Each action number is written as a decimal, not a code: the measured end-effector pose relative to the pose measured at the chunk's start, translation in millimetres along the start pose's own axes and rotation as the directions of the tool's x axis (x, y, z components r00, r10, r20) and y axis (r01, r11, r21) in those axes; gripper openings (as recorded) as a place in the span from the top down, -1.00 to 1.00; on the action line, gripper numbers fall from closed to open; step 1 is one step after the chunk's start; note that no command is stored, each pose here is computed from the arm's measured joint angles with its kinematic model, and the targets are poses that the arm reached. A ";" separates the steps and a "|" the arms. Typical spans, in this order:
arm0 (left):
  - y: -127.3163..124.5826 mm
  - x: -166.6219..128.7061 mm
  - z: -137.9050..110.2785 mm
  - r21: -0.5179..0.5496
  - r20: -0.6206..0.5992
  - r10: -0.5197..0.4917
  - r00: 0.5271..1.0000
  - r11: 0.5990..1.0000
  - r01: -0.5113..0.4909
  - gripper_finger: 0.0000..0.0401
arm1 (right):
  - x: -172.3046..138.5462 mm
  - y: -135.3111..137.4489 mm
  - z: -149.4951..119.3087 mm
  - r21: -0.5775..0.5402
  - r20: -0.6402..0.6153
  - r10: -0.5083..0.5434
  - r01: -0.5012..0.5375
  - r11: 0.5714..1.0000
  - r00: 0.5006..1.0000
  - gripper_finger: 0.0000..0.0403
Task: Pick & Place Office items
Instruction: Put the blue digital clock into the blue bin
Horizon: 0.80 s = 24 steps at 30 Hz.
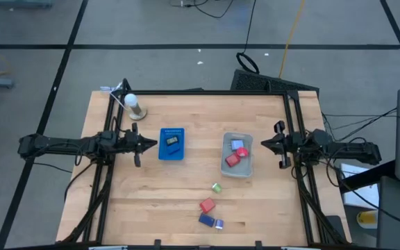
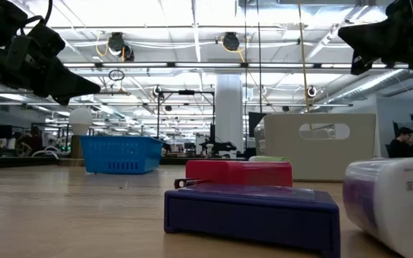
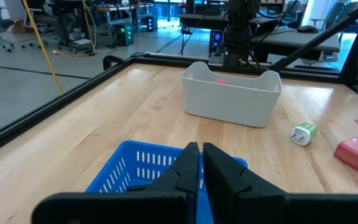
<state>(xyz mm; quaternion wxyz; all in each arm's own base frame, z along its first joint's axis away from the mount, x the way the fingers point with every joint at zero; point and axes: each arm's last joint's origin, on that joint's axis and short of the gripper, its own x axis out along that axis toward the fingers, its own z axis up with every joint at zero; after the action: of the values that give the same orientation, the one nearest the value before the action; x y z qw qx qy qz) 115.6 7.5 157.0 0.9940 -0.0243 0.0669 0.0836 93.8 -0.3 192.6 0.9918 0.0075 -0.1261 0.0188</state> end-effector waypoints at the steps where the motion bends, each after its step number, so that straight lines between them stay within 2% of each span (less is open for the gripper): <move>1: 0.1 0.0 0.0 0.000 0.000 0.001 1.000 1.000 -0.001 0.87 | -0.1 0.0 0.2 -0.001 0.004 0.000 0.000 1.000 1.000 1.00; 5: 0.0 0.0 -0.4 0.000 -0.005 0.001 1.000 1.000 -0.001 0.87 | -0.1 0.0 -0.8 -0.009 0.002 0.000 0.000 1.000 1.000 1.00; 13: 0.0 0.0 -0.3 -0.010 -0.003 0.001 1.000 1.000 -0.001 0.87 | -0.1 -0.2 -8.5 -0.013 -0.077 -0.002 0.001 1.000 0.997 1.00; 24: 0.0 0.0 -0.2 -0.023 -0.002 0.000 1.000 1.000 0.000 0.87 | -0.2 -0.2 -8.6 -0.013 -0.077 -0.003 0.002 1.000 0.997 1.00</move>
<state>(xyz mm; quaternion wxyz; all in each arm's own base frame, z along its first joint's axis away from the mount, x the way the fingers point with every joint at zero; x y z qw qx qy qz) 115.6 7.5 156.8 0.9935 -0.0356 0.0667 0.0846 95.8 -0.4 184.3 0.9960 0.0003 -0.0878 0.0170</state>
